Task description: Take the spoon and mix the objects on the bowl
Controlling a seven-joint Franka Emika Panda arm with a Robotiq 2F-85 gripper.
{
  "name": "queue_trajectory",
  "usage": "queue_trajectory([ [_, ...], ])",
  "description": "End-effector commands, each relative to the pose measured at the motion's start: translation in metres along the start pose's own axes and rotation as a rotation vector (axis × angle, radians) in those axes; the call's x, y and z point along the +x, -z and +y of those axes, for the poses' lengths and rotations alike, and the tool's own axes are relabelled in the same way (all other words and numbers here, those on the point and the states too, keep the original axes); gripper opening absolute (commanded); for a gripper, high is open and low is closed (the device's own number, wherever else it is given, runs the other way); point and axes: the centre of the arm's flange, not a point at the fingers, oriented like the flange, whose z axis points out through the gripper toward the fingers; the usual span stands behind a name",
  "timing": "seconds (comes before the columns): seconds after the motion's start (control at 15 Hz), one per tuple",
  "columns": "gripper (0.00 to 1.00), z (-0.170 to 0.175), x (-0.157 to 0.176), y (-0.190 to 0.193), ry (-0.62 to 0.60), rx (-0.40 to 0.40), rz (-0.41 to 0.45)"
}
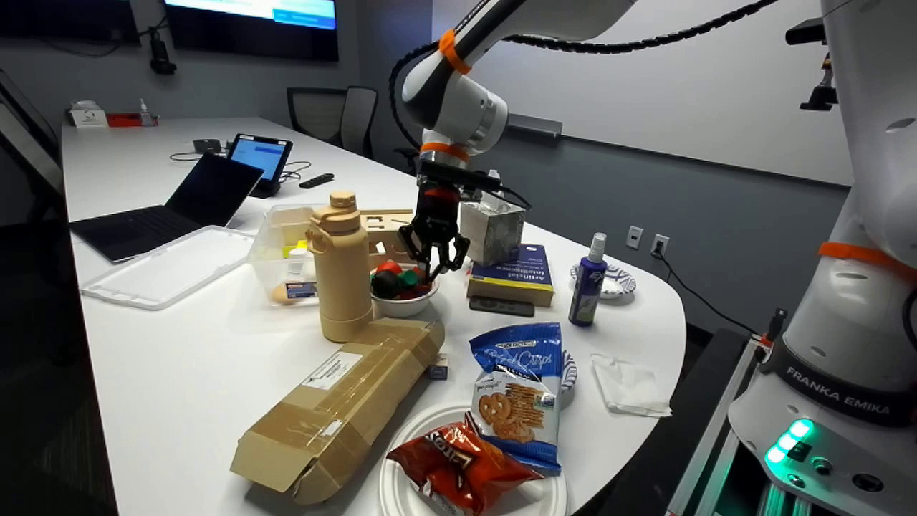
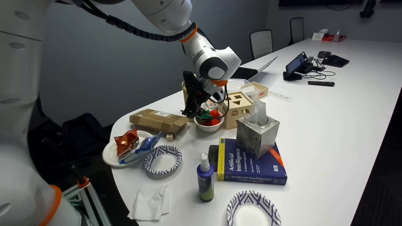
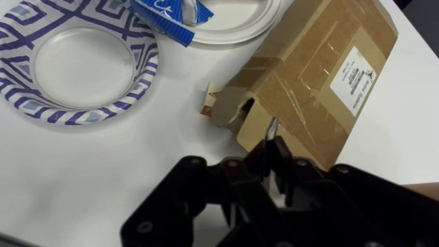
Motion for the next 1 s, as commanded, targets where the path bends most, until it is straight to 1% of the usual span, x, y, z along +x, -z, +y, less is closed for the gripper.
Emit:
queue_trajectory([
  [0.0, 0.02, -0.012, 0.014, -0.014, 0.059, 0.006, -0.061],
  [0.13, 0.02, -0.022, 0.017, -0.02, 0.081, -0.002, -0.062],
  [0.27, 0.02, -0.035, 0.016, -0.022, 0.102, -0.011, -0.045],
  [0.47, 0.02, -0.047, 0.008, -0.01, 0.125, -0.001, 0.009],
  [0.73, 0.02, -0.048, -0.002, 0.009, 0.133, 0.027, 0.07],
  [0.93, 0.02, -0.042, -0.003, 0.015, 0.122, 0.045, 0.083],
])
